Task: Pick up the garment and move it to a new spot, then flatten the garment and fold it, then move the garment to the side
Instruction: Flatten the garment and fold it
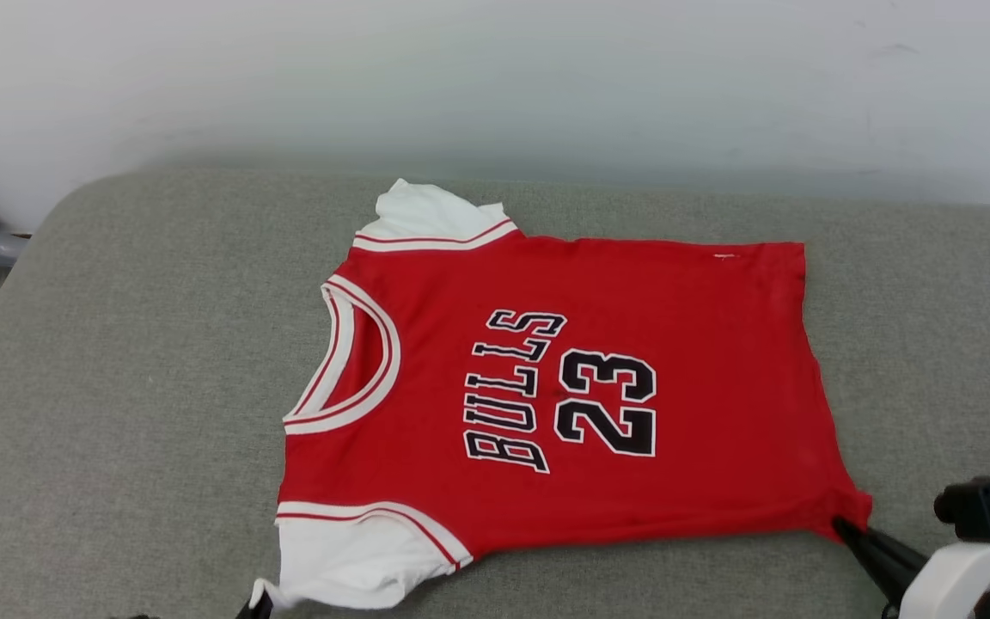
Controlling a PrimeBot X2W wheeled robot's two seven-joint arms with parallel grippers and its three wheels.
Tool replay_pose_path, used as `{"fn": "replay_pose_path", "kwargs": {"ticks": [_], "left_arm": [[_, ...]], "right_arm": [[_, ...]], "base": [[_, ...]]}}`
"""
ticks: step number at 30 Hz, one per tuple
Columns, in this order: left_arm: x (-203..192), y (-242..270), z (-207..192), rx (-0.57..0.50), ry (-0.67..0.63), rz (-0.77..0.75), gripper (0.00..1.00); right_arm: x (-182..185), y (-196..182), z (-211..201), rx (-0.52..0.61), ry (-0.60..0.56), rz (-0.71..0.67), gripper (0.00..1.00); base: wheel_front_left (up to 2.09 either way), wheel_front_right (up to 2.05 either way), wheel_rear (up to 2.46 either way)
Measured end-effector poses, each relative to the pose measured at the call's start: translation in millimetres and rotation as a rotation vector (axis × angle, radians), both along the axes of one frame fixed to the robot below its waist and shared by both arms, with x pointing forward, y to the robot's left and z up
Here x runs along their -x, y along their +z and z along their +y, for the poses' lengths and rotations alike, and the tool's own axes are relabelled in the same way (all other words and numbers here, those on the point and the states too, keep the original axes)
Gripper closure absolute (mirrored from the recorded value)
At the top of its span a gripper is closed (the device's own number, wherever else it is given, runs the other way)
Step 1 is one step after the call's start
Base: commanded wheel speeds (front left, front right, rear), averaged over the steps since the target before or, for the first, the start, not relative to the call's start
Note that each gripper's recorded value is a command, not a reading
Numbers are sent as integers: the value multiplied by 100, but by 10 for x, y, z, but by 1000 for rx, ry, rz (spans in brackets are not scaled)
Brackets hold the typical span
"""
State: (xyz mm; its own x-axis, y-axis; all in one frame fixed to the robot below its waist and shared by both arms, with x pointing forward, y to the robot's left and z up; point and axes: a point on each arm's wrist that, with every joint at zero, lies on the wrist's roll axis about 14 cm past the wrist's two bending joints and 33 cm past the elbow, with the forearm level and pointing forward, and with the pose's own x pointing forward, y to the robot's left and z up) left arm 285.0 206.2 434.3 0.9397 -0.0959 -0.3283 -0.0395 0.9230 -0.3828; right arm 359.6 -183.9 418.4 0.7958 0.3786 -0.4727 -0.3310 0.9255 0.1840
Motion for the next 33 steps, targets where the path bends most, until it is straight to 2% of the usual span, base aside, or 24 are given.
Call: {"fn": "replay_pose_path", "kwargs": {"ticks": [8, 17, 26, 33], "left_arm": [[447, -260, -133, 77, -18, 145, 100], [628, -273, -131, 87, -18, 179, 100], [501, -171, -81, 42, -20, 113, 100], [135, 75, 7, -40, -44, -6, 100]], "right_arm": [[433, -173, -172, -9, -64, 71, 100], [679, -253, -199, -20, -89, 116, 100], [645, -174, -185, -23, -104, 86, 100], [545, -115, -110, -46, -109, 65, 100]], "base": [[0, 0, 0], [0, 0, 0], [0, 0, 0], [0, 0, 0]]}}
